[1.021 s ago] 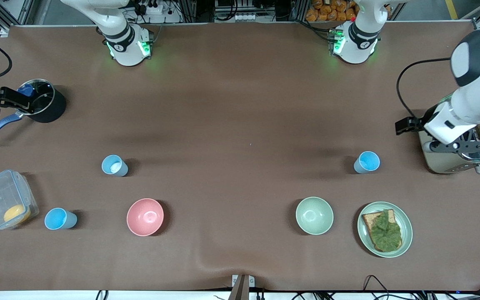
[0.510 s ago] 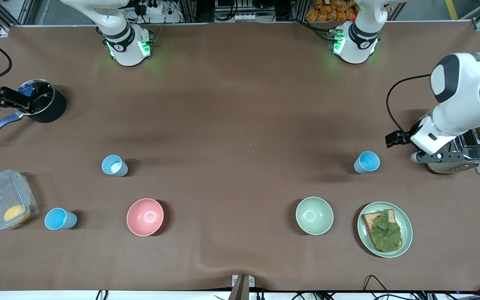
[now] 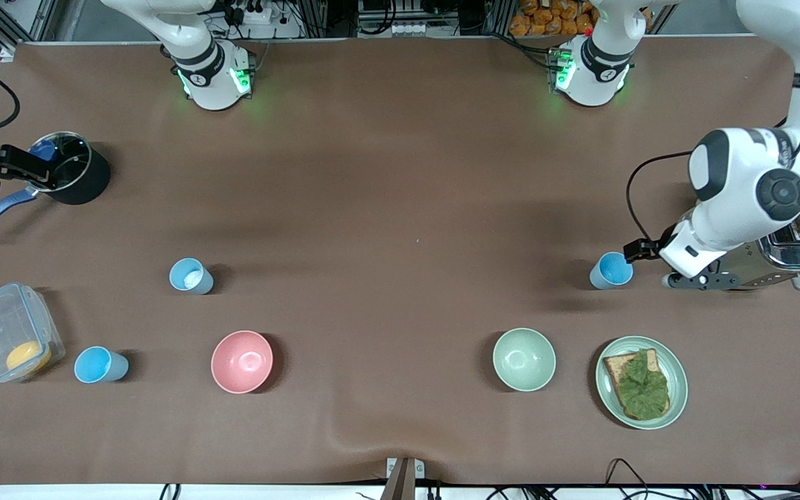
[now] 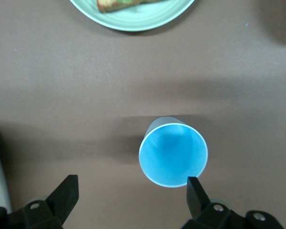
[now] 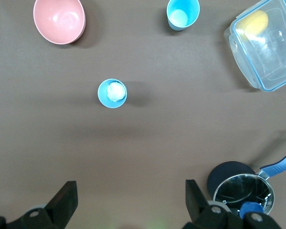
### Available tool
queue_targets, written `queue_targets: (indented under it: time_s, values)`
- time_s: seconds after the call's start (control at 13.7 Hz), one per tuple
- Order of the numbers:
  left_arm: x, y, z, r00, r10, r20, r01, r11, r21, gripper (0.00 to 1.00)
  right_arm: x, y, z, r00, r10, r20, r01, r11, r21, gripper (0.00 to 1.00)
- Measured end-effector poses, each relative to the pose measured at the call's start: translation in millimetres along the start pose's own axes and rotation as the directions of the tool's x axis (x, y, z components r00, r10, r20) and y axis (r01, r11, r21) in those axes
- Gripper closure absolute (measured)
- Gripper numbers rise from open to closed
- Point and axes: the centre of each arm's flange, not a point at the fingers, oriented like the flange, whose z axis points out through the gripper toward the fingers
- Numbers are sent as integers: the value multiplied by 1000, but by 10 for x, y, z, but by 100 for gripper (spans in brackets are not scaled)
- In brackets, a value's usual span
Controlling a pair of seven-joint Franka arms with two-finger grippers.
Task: Stack blue cups with both arms
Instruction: 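Move the left gripper toward the blue cup beside the toaster, then close the left gripper on the blue cup while the right gripper approaches another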
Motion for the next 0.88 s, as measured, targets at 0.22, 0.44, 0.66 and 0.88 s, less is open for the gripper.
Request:
queue_targets:
  time_s: [0.22, 0.44, 0.66, 0.88]
  values:
    - [20, -41, 243, 1000, -7, 20, 7, 1000, -5, 0, 52, -13, 108, 1000, -3, 25, 3, 1000, 2, 0]
    - [29, -58, 424, 999, -11, 35, 11, 1000, -9, 0, 317, -203, 520, 996, -40, 86, 40, 999, 2, 0]
    - [35, -59, 537, 999, -11, 42, 11, 1000, -12, 0, 588, -270, 945, 992, -45, 115, 46, 999, -2, 0]
    - [46, -59, 629, 999, -11, 41, 12, 1000, -14, 18, 706, -219, 1220, 990, -38, 136, 39, 999, -3, 0]
